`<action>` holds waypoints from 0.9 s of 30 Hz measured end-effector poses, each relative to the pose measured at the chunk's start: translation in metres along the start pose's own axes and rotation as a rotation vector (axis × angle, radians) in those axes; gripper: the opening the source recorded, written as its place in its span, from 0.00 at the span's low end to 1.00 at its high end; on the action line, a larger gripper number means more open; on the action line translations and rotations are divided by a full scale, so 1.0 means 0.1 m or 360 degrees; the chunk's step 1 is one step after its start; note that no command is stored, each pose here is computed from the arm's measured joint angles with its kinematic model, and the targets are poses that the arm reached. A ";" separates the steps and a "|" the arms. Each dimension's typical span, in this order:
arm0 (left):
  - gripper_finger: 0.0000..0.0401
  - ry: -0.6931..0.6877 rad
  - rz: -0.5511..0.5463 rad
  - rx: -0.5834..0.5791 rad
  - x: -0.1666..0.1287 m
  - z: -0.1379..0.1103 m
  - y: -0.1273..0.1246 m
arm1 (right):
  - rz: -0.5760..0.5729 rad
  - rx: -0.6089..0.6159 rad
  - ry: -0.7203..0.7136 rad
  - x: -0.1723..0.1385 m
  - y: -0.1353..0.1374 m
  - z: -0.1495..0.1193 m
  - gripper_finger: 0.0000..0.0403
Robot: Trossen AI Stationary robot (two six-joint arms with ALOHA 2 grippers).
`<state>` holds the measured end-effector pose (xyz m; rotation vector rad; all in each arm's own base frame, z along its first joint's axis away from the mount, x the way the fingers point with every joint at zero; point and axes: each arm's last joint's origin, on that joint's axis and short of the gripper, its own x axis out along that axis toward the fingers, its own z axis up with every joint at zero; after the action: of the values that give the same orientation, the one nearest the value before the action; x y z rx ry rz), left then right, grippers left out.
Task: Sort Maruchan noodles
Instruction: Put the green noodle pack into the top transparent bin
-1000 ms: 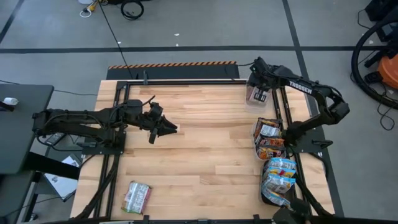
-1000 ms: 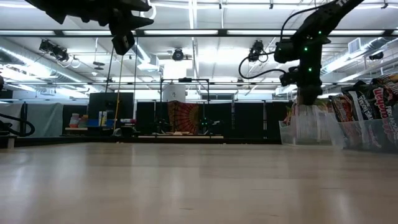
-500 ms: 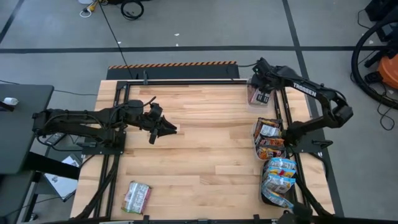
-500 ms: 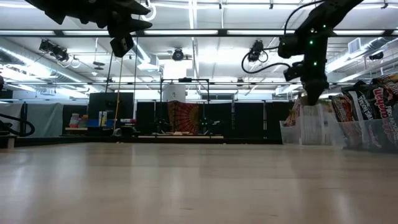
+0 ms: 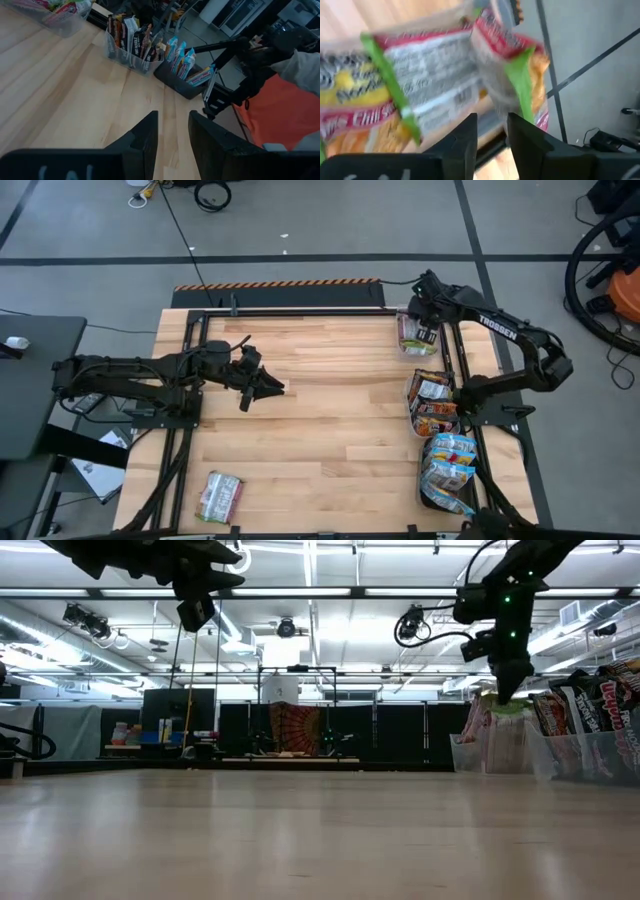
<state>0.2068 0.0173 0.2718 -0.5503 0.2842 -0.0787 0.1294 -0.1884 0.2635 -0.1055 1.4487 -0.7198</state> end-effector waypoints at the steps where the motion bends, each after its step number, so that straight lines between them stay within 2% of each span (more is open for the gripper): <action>1: 0.28 0.0000 0.0001 -0.0003 0.00 0.00 0.00 | 0.0016 -0.0018 0.0023 -0.02 0.01 -0.01 0.29; 8: 0.28 0.0021 0.0012 -0.0025 0.00 -0.01 0.01 | -0.0028 -0.0001 -0.0146 -0.29 -0.04 -0.08 0.34; 10: 0.28 0.0022 0.0013 -0.0019 0.00 -0.01 0.01 | 0.0043 -0.0048 -0.0190 -0.31 -0.03 -0.11 0.37; 14: 0.28 0.0022 0.0013 -0.0019 0.00 -0.01 0.01 | 0.0327 -0.0192 -0.0282 -0.35 0.08 -0.15 0.44; 19: 0.28 0.0022 0.0013 -0.0018 0.00 -0.01 0.01 | 0.0303 -0.0173 -0.0167 -0.15 0.11 -0.16 0.46; 21: 0.28 0.0022 0.0014 -0.0019 0.00 -0.01 0.01 | 0.0416 -0.0197 -0.0197 -0.09 0.15 -0.16 0.47; 23: 0.28 0.0021 0.0013 -0.0019 0.00 -0.01 0.01 | 0.0549 -0.0302 -0.0289 -0.08 0.23 -0.11 0.47; 25: 0.28 0.0021 0.0013 -0.0019 0.00 -0.01 0.01 | 0.0517 -0.0386 -0.0356 -0.07 0.27 -0.03 0.47; 27: 0.28 0.0020 0.0013 -0.0019 0.00 -0.01 0.01 | 0.0392 -0.0404 -0.0424 -0.05 0.27 0.09 0.46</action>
<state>0.2064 0.0173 0.2703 -0.5608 0.2996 -0.0724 0.1487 -0.1679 0.2559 -0.2070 1.2635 -0.3055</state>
